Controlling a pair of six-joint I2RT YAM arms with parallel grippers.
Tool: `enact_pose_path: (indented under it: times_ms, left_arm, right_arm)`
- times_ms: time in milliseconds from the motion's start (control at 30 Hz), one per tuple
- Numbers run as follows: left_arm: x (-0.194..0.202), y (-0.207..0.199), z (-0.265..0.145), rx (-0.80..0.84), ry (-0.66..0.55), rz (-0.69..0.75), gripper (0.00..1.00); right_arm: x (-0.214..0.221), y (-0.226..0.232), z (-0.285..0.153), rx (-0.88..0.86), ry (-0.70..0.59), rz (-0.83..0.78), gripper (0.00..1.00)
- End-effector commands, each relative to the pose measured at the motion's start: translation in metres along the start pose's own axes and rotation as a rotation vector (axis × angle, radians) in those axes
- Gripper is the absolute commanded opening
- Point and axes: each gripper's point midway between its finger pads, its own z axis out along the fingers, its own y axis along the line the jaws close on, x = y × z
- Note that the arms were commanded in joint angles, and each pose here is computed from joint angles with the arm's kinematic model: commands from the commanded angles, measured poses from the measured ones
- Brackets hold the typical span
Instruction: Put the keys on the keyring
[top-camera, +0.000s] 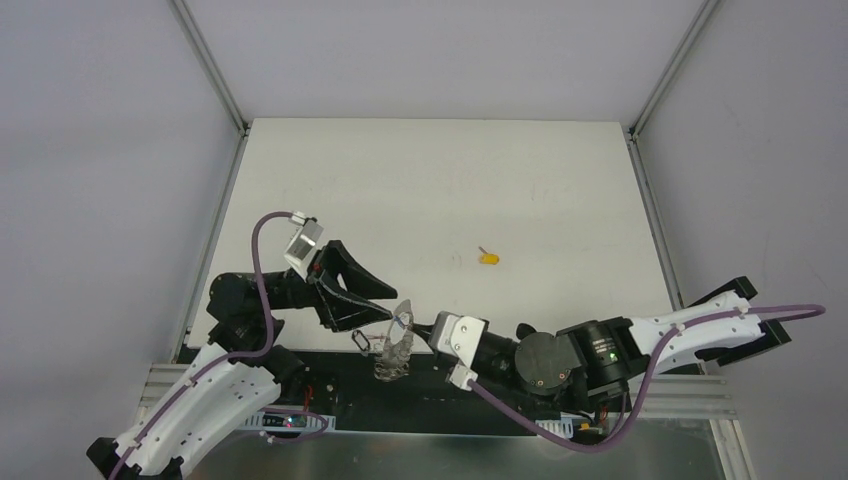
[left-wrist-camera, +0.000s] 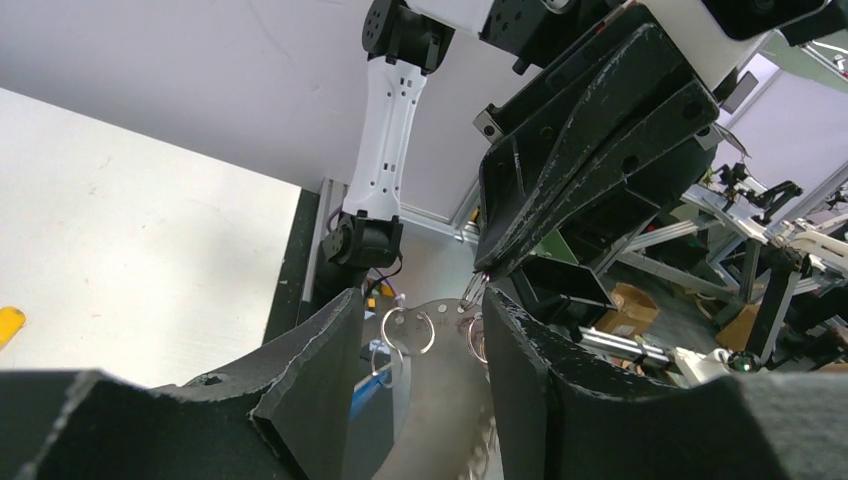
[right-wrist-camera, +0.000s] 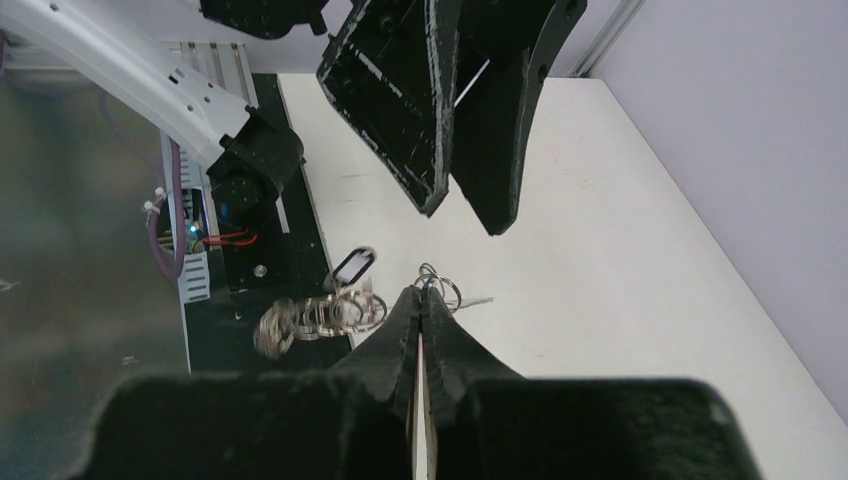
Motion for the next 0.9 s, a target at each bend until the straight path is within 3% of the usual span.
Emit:
enact_pose_path:
  times_ms: [0, 233, 867]
  left_arm:
    - [-0.008, -0.015, 0.002, 0.075, -0.028, 0.053, 0.46]
    - [-0.011, -0.028, -0.003, 0.13, -0.08, 0.141, 0.46]
    - [-0.018, -0.038, -0.004, 0.169, -0.119, 0.192, 0.45]
  right_arm:
    - [-0.05, -0.019, 0.002, 0.04, -0.15, 0.129, 0.0]
    - [-0.068, -0.026, 0.009, 0.059, -0.189, 0.186, 0.0]
    - [-0.081, -0.038, 0.022, 0.083, -0.203, 0.284, 0.0]
